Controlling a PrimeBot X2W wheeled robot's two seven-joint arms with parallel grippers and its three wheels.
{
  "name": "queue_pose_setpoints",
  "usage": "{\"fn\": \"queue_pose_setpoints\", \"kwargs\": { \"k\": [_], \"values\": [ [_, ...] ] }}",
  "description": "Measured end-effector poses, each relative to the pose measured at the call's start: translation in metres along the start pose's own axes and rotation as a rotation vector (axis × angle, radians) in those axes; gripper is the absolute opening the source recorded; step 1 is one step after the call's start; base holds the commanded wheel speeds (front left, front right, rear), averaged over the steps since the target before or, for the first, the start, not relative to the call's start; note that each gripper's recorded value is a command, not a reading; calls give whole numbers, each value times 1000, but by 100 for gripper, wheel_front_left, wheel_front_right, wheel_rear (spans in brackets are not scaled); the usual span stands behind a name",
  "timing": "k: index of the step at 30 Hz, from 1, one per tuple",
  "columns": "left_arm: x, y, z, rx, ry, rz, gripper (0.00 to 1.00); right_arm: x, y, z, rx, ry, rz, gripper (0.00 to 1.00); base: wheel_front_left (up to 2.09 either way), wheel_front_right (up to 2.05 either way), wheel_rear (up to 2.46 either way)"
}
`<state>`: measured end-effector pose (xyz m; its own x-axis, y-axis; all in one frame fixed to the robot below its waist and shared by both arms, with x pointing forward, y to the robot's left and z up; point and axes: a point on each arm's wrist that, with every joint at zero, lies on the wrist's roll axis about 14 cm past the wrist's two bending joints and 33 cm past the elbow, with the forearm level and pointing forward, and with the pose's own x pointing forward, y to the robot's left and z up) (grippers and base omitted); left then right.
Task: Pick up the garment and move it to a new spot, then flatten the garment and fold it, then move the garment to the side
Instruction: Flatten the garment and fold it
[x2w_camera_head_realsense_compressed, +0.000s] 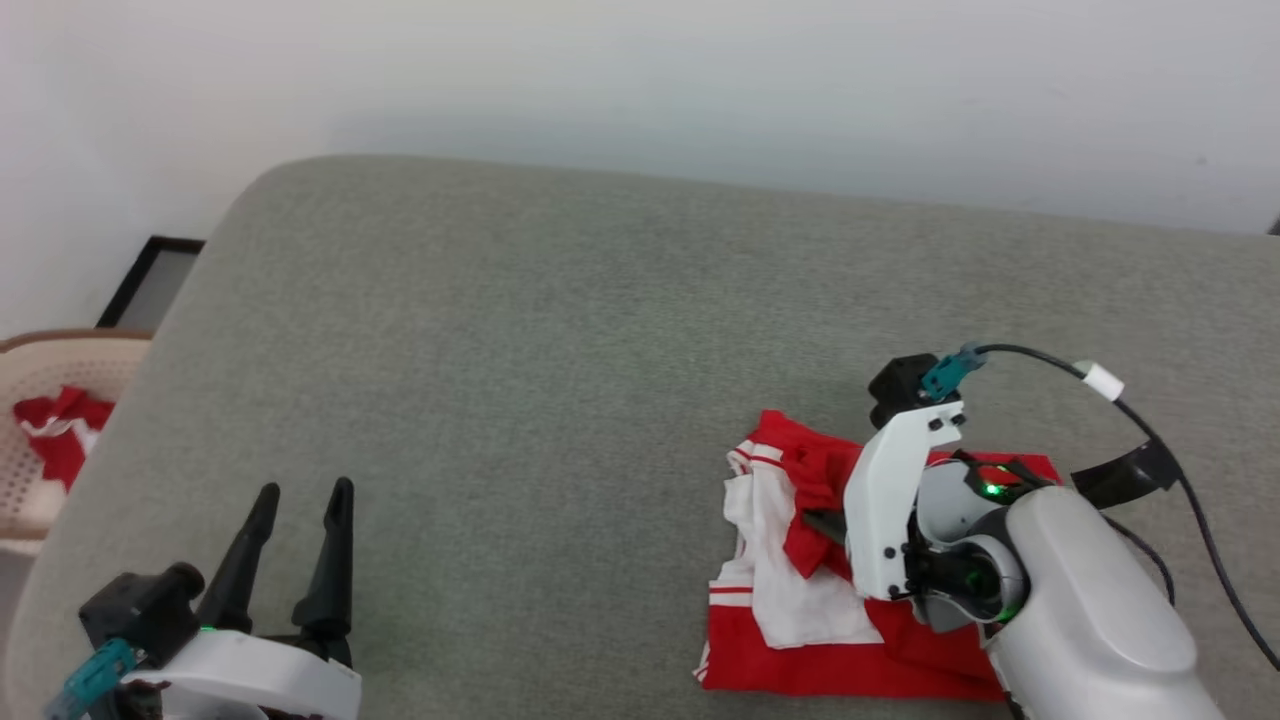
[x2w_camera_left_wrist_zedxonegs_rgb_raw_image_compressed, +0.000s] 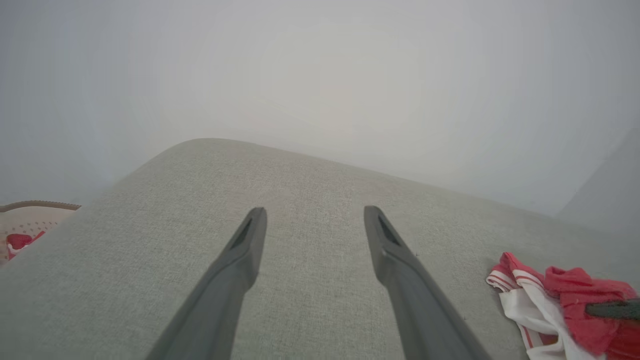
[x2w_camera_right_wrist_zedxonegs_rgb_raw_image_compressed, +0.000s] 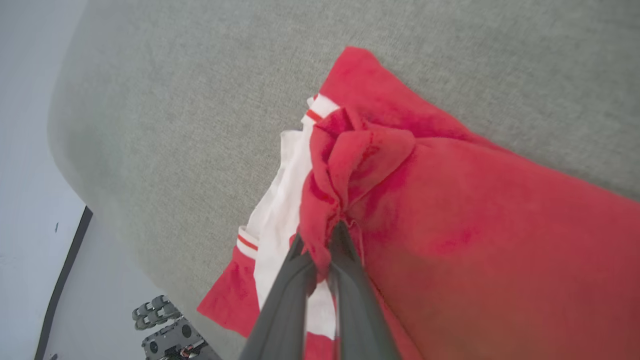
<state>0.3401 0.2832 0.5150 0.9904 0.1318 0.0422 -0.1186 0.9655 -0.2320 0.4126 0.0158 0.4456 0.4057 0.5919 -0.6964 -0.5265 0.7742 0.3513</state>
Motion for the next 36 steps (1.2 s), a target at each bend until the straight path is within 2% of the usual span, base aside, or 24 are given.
{"fn": "queue_pose_setpoints", "kwargs": {
  "k": [2, 3, 4, 5, 12, 17, 22, 27, 36],
  "values": [
    [-2, 4, -1, 0, 3, 11, 100, 8, 2, -2, -2, 10, 3, 4, 0, 0, 0],
    [-2, 5, -2, -1, 5, 13, 100, 11, 3, -2, 5, 10, 9, 22, 0, 0, 0],
    [-3, 6, -3, -1, 7, 16, 100, 12, 6, -2, 4, 11, 15, 68, 0, 0, 0],
    [-3, 7, -3, 0, 8, 20, 100, 13, 8, -1, 4, 11, 22, 100, 0, 0, 0],
    [-2, 11, -3, 6, 5, 27, 100, -2, 13, 19, -4, -88, 43, 100, 0, 0, 0],
    [0, 9, -2, 17, 5, 15, 100, -34, -12, 39, -42, -226, -20, 100, 0, 0, 0],
    [1, 2, -1, 33, 4, -10, 100, -80, -41, 58, -86, -448, -104, 100, 0, 0, 0],
    [4, -9, -4, 37, 8, -44, 100, -122, -74, 52, -87, -617, -203, 100, 0, 0, 0],
    [9, -21, -3, 51, -3, -84, 100, -189, -113, 24, -152, -857, -377, 100, 0, 0, 0]
  ]
}}
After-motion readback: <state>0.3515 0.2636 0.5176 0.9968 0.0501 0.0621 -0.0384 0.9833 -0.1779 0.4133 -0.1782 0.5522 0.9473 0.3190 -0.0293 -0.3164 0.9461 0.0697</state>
